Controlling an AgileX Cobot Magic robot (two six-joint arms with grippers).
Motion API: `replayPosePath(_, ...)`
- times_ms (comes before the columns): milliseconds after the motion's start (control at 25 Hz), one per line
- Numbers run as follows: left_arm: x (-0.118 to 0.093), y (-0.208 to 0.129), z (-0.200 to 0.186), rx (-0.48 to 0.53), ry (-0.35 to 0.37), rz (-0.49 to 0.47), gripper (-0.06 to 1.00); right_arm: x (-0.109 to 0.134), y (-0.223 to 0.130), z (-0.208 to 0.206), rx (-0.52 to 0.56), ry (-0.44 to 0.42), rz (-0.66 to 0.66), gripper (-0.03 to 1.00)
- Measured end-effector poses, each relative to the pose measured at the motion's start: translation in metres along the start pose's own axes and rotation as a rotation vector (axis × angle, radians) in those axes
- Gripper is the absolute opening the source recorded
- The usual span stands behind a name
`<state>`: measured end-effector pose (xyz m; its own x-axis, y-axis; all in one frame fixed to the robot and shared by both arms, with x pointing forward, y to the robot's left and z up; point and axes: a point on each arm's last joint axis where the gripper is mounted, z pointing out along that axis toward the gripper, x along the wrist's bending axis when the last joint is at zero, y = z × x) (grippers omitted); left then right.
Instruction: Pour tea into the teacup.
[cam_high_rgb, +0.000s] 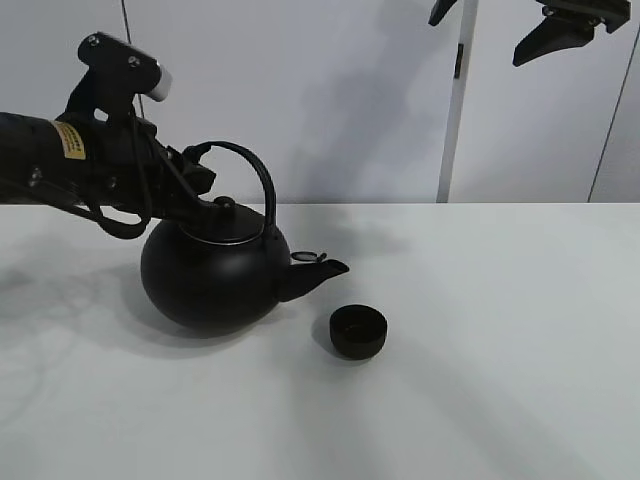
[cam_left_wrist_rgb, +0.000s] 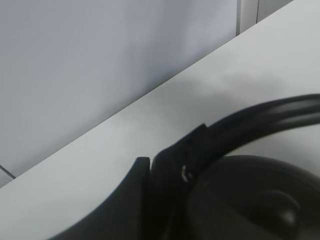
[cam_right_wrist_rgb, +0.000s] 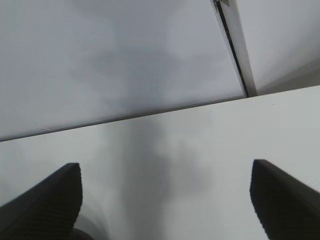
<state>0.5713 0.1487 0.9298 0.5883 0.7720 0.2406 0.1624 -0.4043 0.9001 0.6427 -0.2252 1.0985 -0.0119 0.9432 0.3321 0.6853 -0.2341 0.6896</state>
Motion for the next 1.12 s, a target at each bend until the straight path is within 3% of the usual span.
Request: replayPosePath(1120,-0.002,0.013,0.01,-0.013,-0.011,0.133,0.1,0.0,0.0,0.0,0.0,0.0,0.0,0.63)
